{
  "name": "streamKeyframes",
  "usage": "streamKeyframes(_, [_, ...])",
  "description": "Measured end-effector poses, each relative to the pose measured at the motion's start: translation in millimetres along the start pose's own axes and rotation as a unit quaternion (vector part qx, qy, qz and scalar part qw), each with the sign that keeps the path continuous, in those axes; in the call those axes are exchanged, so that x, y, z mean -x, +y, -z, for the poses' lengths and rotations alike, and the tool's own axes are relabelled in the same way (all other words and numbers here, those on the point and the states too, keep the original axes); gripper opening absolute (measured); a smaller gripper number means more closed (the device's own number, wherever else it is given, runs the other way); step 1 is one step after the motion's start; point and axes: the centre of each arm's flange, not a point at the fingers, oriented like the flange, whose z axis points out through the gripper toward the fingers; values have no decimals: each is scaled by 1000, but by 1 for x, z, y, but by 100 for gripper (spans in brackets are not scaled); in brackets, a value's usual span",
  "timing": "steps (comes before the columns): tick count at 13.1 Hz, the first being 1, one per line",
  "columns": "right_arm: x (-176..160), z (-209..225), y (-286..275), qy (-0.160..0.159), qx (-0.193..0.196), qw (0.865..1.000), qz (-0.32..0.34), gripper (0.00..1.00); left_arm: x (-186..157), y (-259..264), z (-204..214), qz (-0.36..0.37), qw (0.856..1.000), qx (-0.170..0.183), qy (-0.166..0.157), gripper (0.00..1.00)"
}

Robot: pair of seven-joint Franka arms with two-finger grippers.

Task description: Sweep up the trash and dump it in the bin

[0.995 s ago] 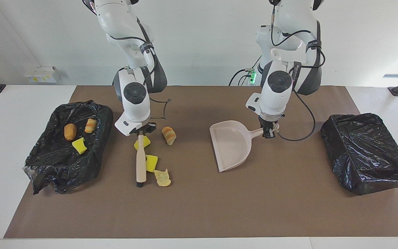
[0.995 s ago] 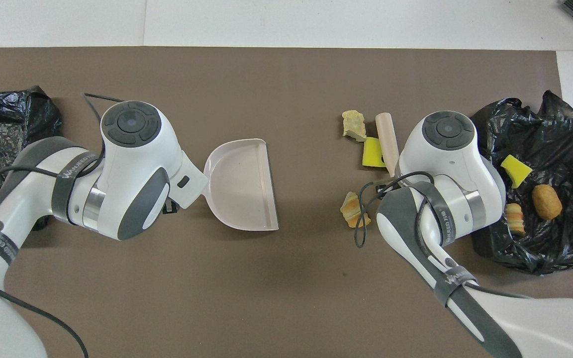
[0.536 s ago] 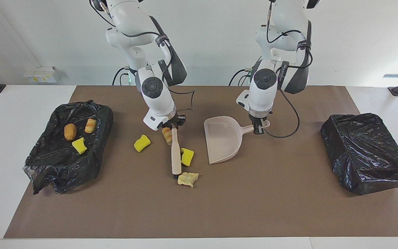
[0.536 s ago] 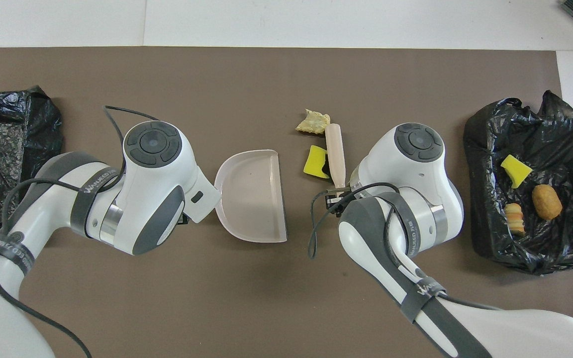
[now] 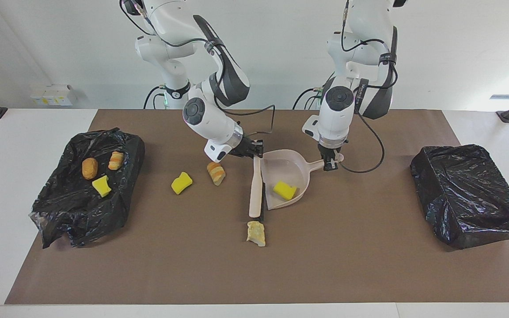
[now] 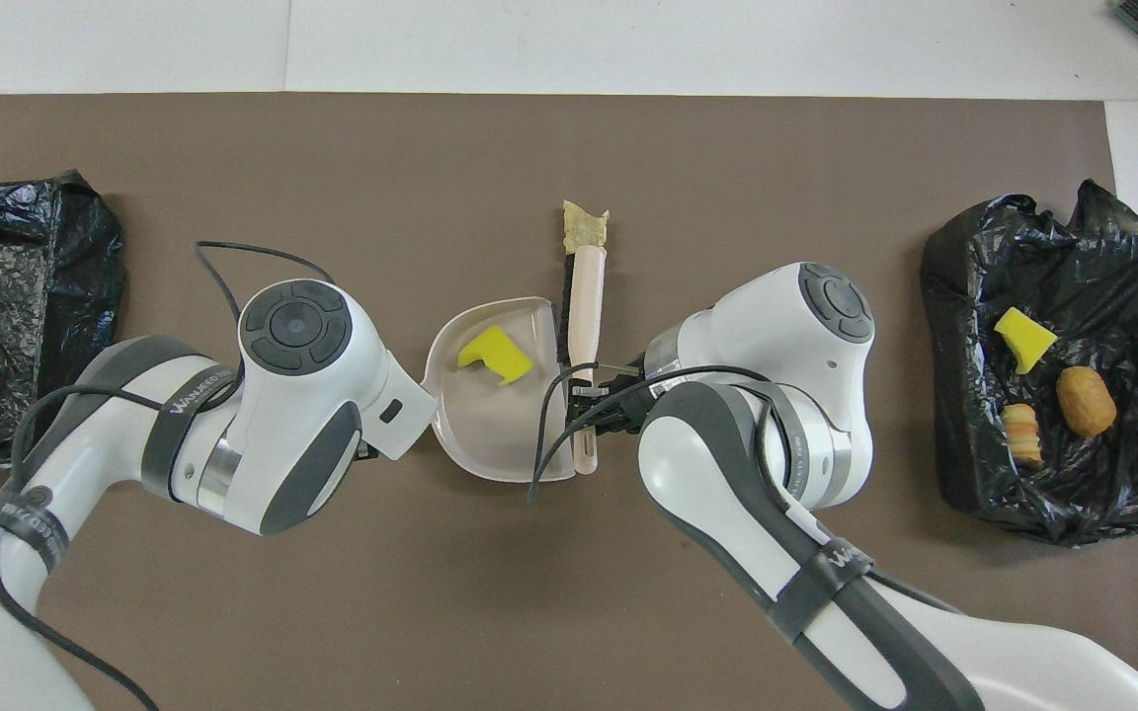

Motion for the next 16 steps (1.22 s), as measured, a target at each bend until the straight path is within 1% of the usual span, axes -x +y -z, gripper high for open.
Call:
streamKeyframes(1, [0,16,-5,13,-4,1000,6,26,0,1,-3,11,1000,-2,2,31])
streamKeyframes(2, [2,37,-7,26,8,999,22,26,1,1,-6,33,999,-3,3,31])
streamKeyframes(3, [5,56,-4,42,52,996,53,26,0,1,-6,56,998,-4,4,31])
streamKeyframes(4, [6,69,2,59,109,988,88,26,-1,2,-6,69,998,-5,4,31])
streamKeyframes(5, [3,77,10,71,167,975,125,26,-1,2,-6,74,997,-5,4,31])
streamKeyframes(6, [-2,84,21,70,215,960,166,26,-1,2,-6,76,997,-5,4,31])
streamKeyframes(7, [-10,94,33,58,246,943,215,26,-1,2,-6,77,997,-5,4,31])
streamKeyframes(8, [-22,107,45,40,273,923,267,26,-1,2,-6,77,997,-5,4,31])
streamKeyframes(9, [-38,120,57,15,310,895,322,26,-1,2,-6,78,997,-4,4,31])
streamKeyframes(10, [-51,122,64,-9,338,871,356,26,-1,2,-6,79,997,-4,4,31])
streamKeyframes(11, [-65,112,67,-33,362,849,383,26,-1,2,-6,78,997,-5,3,31])
streamKeyframes(12, [-77,94,66,-49,378,833,400,26,-3,3,-6,74,997,-5,1,31])
streamKeyframes(13, [-89,72,64,-62,386,824,411,26,-6,6,-5,69,998,-6,-2,31])
streamKeyframes(14, [-96,53,61,-72,386,819,418,26,-12,11,-4,61,998,-5,-6,31])
streamKeyframes(15, [-99,40,57,-77,384,817,423,26,-18,16,-3,53,999,-5,-8,31])
streamKeyframes(16, [-98,33,49,-75,381,818,424,26,-24,21,-1,47,999,-5,-9,31])
